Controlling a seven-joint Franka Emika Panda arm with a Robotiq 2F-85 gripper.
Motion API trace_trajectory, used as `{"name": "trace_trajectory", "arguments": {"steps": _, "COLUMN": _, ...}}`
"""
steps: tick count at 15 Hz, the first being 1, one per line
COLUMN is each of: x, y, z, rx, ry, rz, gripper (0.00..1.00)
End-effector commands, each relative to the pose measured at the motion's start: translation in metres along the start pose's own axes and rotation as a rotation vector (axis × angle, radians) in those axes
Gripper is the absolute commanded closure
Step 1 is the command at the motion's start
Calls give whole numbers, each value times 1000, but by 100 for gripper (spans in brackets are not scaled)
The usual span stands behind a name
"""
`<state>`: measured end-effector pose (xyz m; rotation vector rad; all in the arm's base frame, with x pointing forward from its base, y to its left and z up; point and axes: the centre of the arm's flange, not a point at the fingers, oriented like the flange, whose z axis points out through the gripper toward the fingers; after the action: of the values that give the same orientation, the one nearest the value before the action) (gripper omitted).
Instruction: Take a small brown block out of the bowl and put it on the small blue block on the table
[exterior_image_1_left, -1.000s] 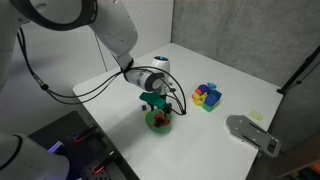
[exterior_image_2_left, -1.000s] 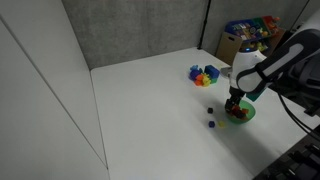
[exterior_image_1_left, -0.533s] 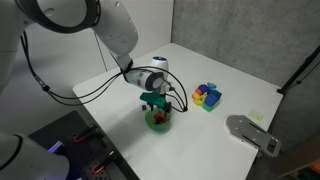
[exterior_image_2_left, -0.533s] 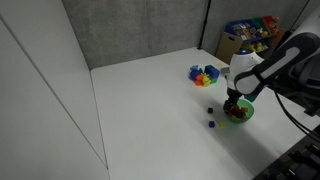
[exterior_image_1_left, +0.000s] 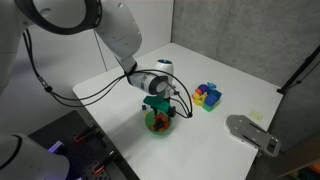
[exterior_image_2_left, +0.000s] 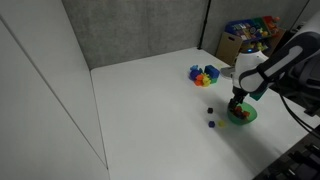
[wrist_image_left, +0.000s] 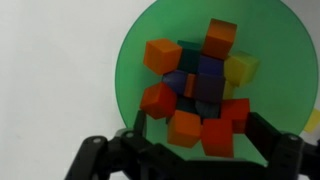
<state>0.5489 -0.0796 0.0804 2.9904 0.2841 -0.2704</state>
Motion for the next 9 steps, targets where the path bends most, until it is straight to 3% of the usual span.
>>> {"name": "trace_trajectory", "arguments": {"steps": 1, "x": -9, "y": 13, "z": -4, "rx": 21, "ry": 0, "rz": 31, "gripper": 0}}
{"name": "trace_trajectory", "arguments": {"steps": 9, "x": -13, "y": 13, "z": 1, "rx": 75, "ry": 5, "rz": 105, "gripper": 0}}
